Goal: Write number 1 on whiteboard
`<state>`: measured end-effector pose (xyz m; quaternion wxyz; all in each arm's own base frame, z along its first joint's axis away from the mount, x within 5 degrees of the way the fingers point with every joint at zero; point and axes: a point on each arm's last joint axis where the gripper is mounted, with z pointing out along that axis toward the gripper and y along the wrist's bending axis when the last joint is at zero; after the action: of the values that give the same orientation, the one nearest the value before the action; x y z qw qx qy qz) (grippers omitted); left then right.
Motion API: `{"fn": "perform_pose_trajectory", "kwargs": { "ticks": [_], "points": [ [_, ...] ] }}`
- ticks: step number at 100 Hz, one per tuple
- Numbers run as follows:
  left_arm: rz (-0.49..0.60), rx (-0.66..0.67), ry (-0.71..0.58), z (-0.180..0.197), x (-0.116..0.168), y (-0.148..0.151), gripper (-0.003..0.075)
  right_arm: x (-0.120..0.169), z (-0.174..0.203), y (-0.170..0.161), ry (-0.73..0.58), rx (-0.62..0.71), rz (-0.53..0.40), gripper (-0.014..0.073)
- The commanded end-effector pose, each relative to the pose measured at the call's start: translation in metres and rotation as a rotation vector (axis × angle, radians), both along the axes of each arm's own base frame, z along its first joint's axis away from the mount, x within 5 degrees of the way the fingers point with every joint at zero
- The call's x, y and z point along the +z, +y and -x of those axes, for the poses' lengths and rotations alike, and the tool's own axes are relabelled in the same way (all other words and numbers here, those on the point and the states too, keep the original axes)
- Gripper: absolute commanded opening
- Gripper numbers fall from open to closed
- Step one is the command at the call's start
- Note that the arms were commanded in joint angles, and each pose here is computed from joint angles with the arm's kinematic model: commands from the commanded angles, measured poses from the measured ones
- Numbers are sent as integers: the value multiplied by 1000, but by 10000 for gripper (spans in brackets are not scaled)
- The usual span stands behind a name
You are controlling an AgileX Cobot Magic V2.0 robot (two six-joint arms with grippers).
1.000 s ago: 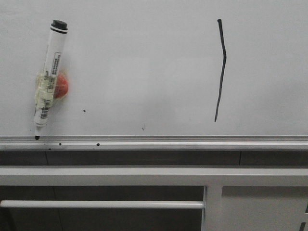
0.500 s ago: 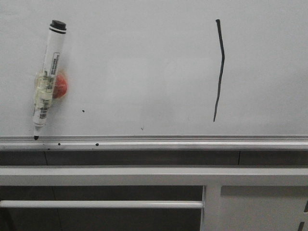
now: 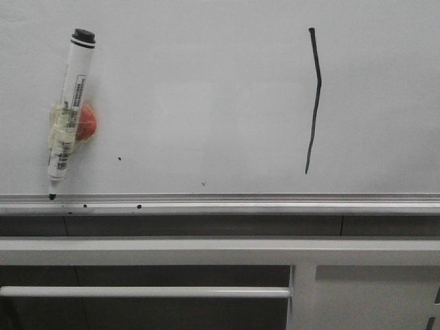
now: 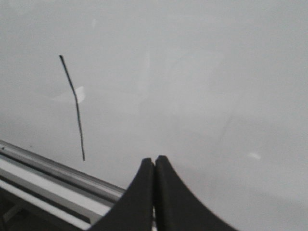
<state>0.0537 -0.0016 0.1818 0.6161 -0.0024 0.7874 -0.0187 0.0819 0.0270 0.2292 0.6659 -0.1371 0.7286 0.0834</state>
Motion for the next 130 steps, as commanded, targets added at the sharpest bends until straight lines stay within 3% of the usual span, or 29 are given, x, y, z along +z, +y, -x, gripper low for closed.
{"fn": "perform_pose_trajectory", "kwargs": {
  "ticks": [1, 45, 60, 76, 108, 130],
  "points": [
    [12, 3, -86, 0, 5, 0, -20, 9, 0, 1, -35, 8, 2, -64],
    [12, 3, -86, 0, 5, 0, -20, 9, 3, -1, -61, -19, -4, -64],
    [12, 3, -86, 0, 5, 0, -20, -3, 8, -5, -88, -64, -107, -64],
    [12, 3, -86, 0, 5, 0, -20, -17, 11, -7, -173, -81, -106, -64],
    [12, 3, -86, 0, 5, 0, -20, -9, 21, -24, -331, -268, -111, -64],
    [12, 3, -86, 0, 5, 0, -20, -21, 27, -31, -235, -387, -119, -64]
  ]
}}
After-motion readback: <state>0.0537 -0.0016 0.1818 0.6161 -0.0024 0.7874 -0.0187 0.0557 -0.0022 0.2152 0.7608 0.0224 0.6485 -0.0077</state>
